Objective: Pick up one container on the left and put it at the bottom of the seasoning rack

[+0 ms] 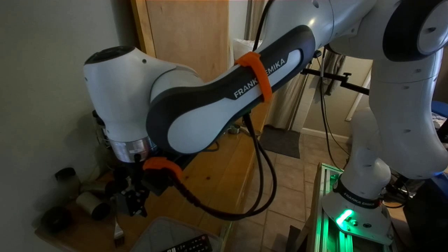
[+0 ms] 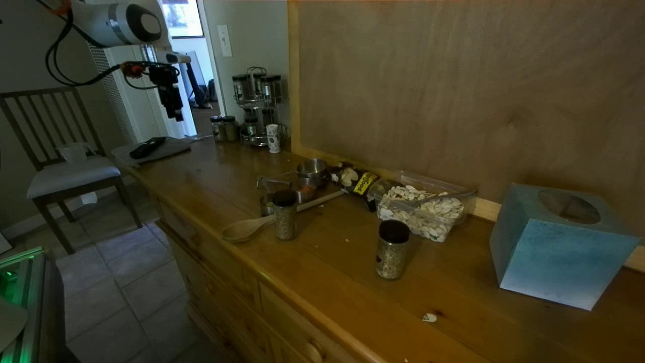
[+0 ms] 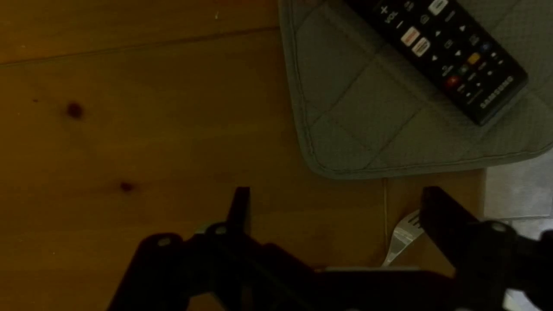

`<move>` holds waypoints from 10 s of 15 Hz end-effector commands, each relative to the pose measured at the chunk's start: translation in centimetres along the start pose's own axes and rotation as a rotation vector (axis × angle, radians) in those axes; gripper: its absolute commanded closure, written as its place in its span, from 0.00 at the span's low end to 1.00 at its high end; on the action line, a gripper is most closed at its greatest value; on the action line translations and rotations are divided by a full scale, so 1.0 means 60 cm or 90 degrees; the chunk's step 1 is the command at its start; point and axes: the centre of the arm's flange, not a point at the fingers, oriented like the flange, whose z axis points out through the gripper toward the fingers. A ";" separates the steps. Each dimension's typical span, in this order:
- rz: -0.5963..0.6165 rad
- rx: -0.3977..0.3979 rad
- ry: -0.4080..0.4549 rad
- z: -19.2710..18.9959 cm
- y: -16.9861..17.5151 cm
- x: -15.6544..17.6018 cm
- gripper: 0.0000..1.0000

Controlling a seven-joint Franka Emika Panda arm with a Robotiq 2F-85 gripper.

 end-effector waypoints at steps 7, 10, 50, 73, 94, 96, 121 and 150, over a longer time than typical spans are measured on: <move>0.053 0.045 0.065 0.048 -0.010 0.050 0.00; 0.097 0.034 0.065 0.063 -0.008 0.058 0.00; 0.266 -0.017 0.304 0.042 -0.069 0.058 0.77; 0.225 -0.058 0.313 -0.029 0.109 -0.031 0.52; 0.214 -0.037 0.484 0.045 0.090 0.028 0.77; 0.216 -0.035 0.503 0.054 0.088 0.037 0.77; 0.218 -0.019 0.565 0.115 0.083 0.117 0.77; 0.325 0.062 0.364 0.109 0.134 0.164 0.06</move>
